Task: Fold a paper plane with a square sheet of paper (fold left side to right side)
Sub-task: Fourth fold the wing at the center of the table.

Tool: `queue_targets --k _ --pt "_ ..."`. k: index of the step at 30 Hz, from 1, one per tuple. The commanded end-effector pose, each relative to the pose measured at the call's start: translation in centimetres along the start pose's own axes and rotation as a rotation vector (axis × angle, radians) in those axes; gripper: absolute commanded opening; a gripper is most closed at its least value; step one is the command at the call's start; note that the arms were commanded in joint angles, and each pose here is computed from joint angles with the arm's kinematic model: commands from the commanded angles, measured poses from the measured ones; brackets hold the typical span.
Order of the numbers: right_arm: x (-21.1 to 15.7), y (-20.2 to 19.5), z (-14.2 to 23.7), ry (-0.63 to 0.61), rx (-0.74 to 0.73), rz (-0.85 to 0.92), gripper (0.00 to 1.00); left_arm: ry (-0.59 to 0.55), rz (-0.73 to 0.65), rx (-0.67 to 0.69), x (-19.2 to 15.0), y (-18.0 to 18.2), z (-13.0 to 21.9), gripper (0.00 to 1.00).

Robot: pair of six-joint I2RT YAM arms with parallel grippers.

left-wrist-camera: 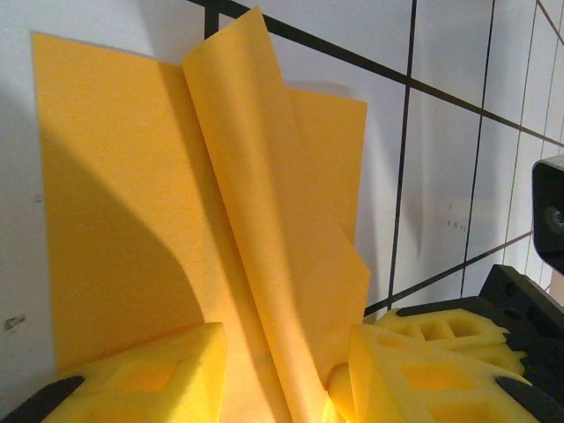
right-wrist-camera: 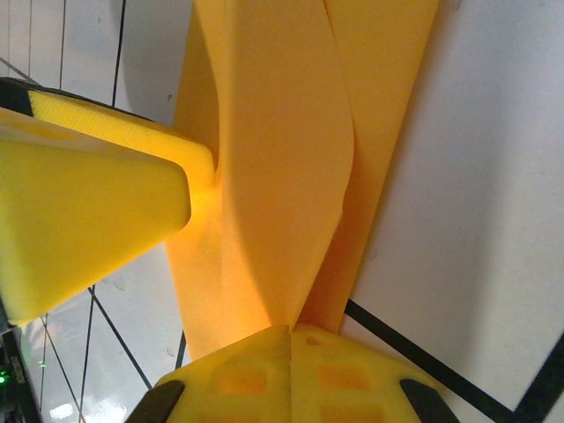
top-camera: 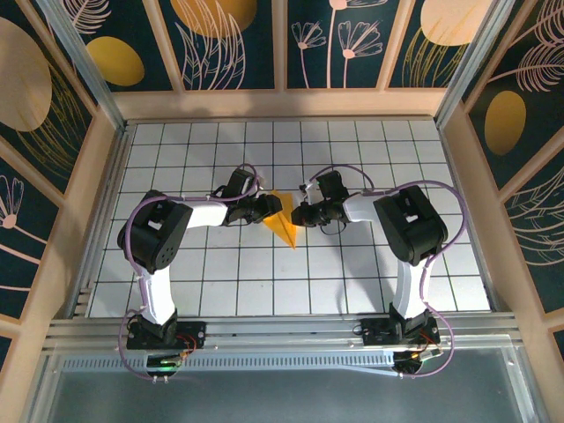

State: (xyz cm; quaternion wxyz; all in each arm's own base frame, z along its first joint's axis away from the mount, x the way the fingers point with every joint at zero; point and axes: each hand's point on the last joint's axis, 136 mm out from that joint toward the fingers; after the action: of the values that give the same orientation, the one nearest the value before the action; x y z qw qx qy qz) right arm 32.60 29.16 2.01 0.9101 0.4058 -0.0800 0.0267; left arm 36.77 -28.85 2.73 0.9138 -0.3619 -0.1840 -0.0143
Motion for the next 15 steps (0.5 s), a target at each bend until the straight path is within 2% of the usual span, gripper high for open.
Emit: queue_targets --k 1,15 --pt "-0.9 -2.9 -0.9 0.024 -0.119 -0.034 0.00 0.024 0.006 0.073 -0.7 1.6 0.1 0.42" --pt "-1.6 -5.1 -1.5 0.045 -0.193 -0.078 0.00 -0.052 -0.034 0.013 1.9 -1.9 2.8 0.47"
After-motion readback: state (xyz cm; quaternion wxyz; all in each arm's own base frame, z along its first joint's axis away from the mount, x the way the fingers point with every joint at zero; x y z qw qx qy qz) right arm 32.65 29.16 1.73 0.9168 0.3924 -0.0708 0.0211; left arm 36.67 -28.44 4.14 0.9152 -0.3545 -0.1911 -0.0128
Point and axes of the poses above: each hand's point on the last joint's axis, 136 mm out from that joint toward the fingers, its own z axis back along the fingers, its own y axis along the line the jaws close on, x = y × z, and after that the axes turned 13 degrees about -z, right-handed
